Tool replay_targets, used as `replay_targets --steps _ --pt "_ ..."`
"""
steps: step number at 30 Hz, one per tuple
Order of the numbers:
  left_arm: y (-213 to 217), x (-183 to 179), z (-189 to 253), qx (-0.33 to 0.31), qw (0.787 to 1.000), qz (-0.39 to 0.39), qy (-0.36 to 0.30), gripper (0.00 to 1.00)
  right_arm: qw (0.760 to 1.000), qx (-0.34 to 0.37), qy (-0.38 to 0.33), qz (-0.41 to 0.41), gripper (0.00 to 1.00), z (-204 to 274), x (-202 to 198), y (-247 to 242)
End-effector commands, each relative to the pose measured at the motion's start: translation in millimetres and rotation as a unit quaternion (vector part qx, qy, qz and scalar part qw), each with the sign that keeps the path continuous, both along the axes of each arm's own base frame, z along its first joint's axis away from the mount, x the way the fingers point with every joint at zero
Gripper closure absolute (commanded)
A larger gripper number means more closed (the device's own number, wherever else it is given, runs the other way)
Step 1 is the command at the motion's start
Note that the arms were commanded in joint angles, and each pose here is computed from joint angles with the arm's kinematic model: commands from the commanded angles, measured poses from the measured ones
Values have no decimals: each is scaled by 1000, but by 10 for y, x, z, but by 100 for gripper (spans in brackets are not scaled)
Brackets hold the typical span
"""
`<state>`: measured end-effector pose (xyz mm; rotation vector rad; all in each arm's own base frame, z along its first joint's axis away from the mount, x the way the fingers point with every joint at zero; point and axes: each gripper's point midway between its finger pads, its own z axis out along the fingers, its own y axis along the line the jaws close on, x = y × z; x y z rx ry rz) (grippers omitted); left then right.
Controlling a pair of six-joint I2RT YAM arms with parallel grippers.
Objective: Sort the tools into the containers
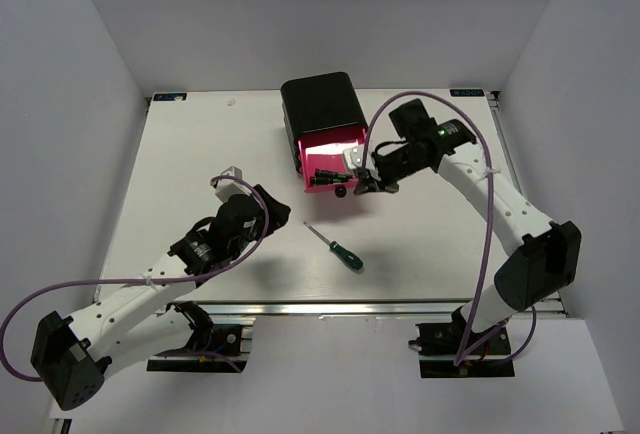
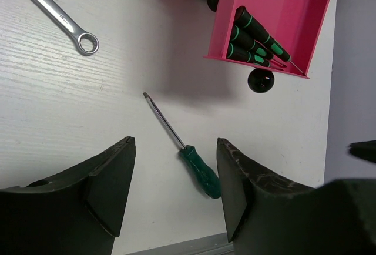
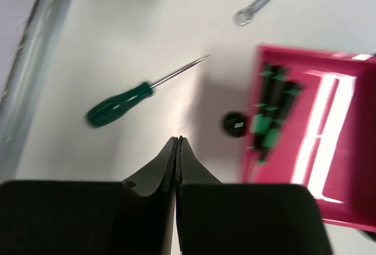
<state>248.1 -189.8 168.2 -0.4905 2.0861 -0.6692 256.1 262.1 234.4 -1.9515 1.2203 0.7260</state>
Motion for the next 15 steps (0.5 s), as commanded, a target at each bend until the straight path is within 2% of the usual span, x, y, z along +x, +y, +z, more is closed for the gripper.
replay_targets --steps 1,3,4,7,12,15 --pt "47 13 55 -3 1000 8 -9 33 998 -48 38 29 100 -399 -217 -174" --pt "43 15 65 -4 1000 8 -10 33 996 -60 66 -13 100 -592 -223 -193" --pt "44 14 57 -2 1000 8 -9 33 997 -55 28 -38 100 -628 -13 -141" --pt "31 16 65 -4 1000 6 -9 33 990 -71 20 -117 100 -851 179 -141" --pt "26 13 50 -4 1000 5 -6 32 973 -46 -15 -226 100 -884 680 -23" --pt "29 9 44 -4 1000 6 -6 31 965 -26 -37 -257 100 -874 895 57"
